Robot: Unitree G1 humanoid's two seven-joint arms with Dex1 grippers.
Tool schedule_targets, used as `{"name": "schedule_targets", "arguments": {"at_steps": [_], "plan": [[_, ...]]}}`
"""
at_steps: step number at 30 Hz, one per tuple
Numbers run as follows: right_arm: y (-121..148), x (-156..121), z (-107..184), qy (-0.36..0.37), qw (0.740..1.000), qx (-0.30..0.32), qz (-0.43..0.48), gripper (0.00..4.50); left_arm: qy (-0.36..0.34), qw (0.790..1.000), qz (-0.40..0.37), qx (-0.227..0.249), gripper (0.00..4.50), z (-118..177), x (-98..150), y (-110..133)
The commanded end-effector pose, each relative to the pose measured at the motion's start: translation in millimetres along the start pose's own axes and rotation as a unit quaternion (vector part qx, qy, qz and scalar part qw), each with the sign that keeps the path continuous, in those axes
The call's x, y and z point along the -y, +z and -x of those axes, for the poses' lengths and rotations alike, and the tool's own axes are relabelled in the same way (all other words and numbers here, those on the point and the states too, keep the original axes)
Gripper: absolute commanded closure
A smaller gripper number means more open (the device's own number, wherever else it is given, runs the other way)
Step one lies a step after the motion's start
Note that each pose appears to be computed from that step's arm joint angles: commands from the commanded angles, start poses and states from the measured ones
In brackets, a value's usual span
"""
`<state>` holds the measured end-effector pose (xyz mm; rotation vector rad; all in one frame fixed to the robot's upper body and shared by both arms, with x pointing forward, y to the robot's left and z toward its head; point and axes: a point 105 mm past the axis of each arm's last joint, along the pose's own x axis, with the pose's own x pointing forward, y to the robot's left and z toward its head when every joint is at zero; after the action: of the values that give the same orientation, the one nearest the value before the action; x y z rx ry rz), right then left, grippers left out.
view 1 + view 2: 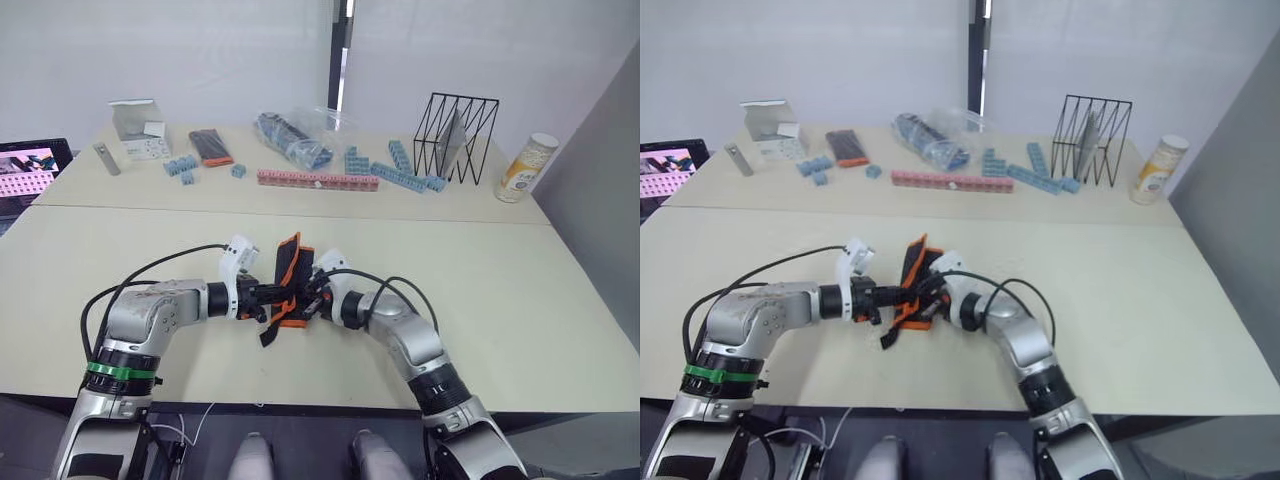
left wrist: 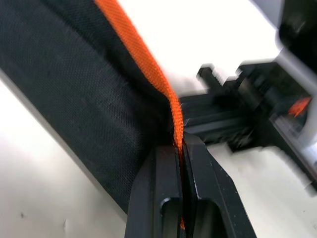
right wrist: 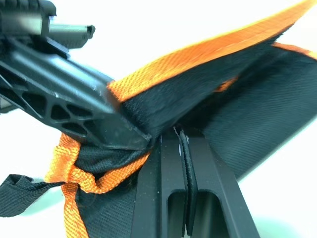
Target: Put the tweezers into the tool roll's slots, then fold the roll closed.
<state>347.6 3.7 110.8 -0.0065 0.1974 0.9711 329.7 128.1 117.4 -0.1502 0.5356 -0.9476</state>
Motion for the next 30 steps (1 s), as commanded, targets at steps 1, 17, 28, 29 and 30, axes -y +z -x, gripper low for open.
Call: {"name": "schedule_targets", "arguments": {"at_steps": [1, 17, 28, 29, 30], "plan": [[41, 3, 8, 0.010, 0.998, 0.062, 0.016, 4.50, -0.016, 1.000, -0.008, -0.021, 4.47, -7, 10, -1], [42, 8, -21, -0.018, 0.997, 0.028, 0.076, 4.50, 0.011, 0.996, -0.029, -0.084, 4.47, -20, 5, -19], [14, 26, -18, -0.040, 0.997, -0.018, 0.060, 4.50, -0.002, 0.996, -0.062, -0.067, 1.38, 7, 8, -9], [13, 26, -19, -0.038, 0.997, -0.018, 0.059, 4.50, -0.006, 0.995, -0.073, -0.065, 0.95, 11, 9, -9], [13, 25, -19, -0.037, 0.997, -0.017, 0.058, 4.50, -0.016, 0.995, -0.081, -0.060, 0.70, 15, 10, -8]]}}
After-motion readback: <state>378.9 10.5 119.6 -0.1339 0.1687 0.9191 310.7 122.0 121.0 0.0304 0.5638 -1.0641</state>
